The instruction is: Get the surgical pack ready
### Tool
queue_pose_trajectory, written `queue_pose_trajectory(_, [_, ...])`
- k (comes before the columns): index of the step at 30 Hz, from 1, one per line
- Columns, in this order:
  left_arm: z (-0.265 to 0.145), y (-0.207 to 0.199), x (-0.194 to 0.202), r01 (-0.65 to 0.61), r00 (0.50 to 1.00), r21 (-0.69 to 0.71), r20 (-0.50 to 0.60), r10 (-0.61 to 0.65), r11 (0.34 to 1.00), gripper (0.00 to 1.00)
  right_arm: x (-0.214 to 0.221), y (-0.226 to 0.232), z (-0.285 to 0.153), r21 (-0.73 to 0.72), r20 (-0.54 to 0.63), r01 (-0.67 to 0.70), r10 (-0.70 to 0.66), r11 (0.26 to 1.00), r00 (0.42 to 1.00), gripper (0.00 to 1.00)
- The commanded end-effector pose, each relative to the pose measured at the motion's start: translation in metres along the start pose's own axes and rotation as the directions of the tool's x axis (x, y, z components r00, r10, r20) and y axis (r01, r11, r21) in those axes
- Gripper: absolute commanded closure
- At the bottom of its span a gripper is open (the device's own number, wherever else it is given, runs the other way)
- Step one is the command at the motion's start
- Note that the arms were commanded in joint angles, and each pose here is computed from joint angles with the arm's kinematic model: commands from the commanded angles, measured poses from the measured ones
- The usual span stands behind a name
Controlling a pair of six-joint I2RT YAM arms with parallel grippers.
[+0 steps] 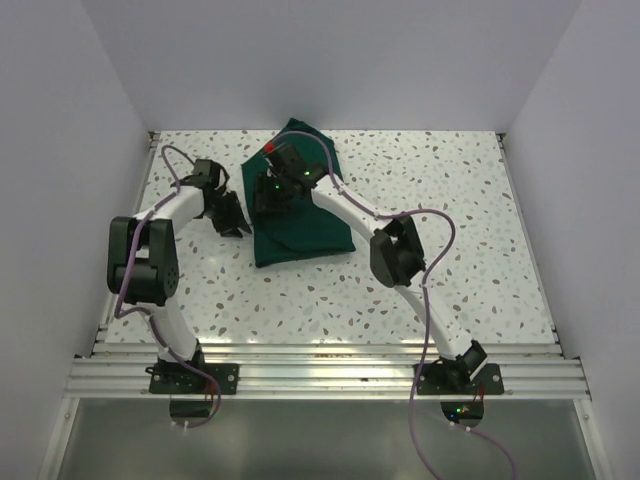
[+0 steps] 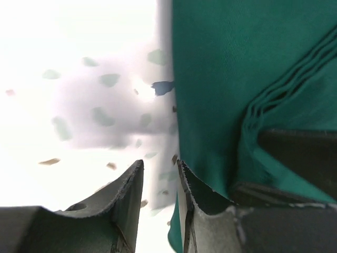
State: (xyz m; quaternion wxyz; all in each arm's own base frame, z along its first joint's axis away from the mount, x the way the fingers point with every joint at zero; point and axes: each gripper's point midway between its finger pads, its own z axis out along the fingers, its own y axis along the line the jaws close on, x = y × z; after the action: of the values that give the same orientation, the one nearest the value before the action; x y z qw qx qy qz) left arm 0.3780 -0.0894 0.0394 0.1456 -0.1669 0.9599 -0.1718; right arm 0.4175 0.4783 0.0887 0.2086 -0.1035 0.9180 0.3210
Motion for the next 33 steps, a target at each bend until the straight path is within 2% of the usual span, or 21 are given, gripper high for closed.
queue_pose_trajectory(1, [-0.041, -0.009, -0.023, -0.043, 0.994, 0.030, 0.101, 0.040, 0.999, 0.64, -0.048, 0.028, -0.060, -0.075, 0.111, 0.046, -0.038, 0.996, 0.993, 0.44])
queue_pose_trajectory(4, [-0.059, -0.028, -0.033, -0.071, 0.989, 0.092, 0.135, 0.059, 0.993, 0.65, -0.069, 0.014, -0.096, -0.088, 0.133, 0.046, -0.034, 0.995, 0.991, 0.38])
queue_pose_trajectory(6, [-0.067, -0.037, -0.040, -0.072, 0.987, 0.119, 0.150, 0.053, 0.990, 0.67, -0.079, 0.009, -0.122, -0.095, 0.149, 0.044, -0.030, 0.994, 0.988, 0.38])
queue_pose_trajectory(8, [-0.075, -0.051, -0.047, -0.087, 0.983, 0.175, 0.173, 0.056, 0.981, 0.71, -0.078, -0.013, -0.133, -0.103, 0.115, 0.012, 0.000, 0.995, 0.993, 0.41])
queue_pose_trajectory(10, [-0.079, -0.062, -0.052, -0.090, 0.981, 0.225, 0.189, 0.047, 0.970, 0.79, -0.068, -0.026, -0.144, -0.151, 0.057, -0.005, 0.014, 0.988, 0.998, 0.46])
queue_pose_trajectory(11, [-0.081, -0.071, -0.055, -0.095, 0.980, 0.270, 0.196, 0.042, 0.958, 0.83, -0.057, -0.030, -0.143, -0.174, 0.017, -0.011, 0.014, 0.985, 1.000, 0.59])
queue_pose_trajectory(12, [-0.080, -0.075, -0.055, -0.095, 0.980, 0.291, 0.193, 0.039, 0.952, 0.85, -0.057, -0.026, -0.146, -0.208, 0.011, 0.002, 0.001, 0.978, 1.000, 0.67])
queue_pose_trajectory(13, [-0.077, -0.079, -0.054, -0.094, 0.982, 0.313, 0.183, 0.037, 0.945, 0.86, -0.039, -0.026, -0.144, -0.260, -0.054, -0.019, 0.005, 0.965, 0.999, 0.75])
queue_pose_trajectory(14, [-0.075, -0.084, -0.049, -0.090, 0.987, 0.354, 0.157, 0.036, 0.931, 0.88, -0.037, -0.023, -0.143, -0.294, -0.057, -0.015, -0.002, 0.956, 0.998, 0.86])
queue_pose_trajectory(17, [-0.062, -0.091, -0.042, -0.060, 0.994, 0.415, 0.106, 0.017, 0.908, 0.89, -0.012, -0.017, -0.134, -0.384, -0.133, -0.078, 0.029, 0.920, 0.991, 1.00])
queue_pose_trajectory(24, [-0.032, -0.083, -0.032, -0.016, 0.999, 0.413, 0.047, -0.004, 0.910, 0.90, 0.032, -0.006, -0.112, -0.449, -0.242, -0.123, 0.012, 0.885, 0.970, 1.00])
queue_pose_trajectory(25, [-0.026, -0.079, -0.031, -0.006, 0.999, 0.400, 0.035, -0.009, 0.917, 0.90, 0.042, -0.012, -0.106, -0.435, -0.276, -0.172, 0.051, 0.884, 0.960, 1.00])
queue_pose_trajectory(33, [0.000, -0.041, -0.008, 0.015, 1.000, 0.260, -0.026, -0.009, 0.966, 0.91, 0.078, -0.037, -0.091, -0.379, -0.348, -0.216, 0.078, 0.900, 0.934, 1.00])
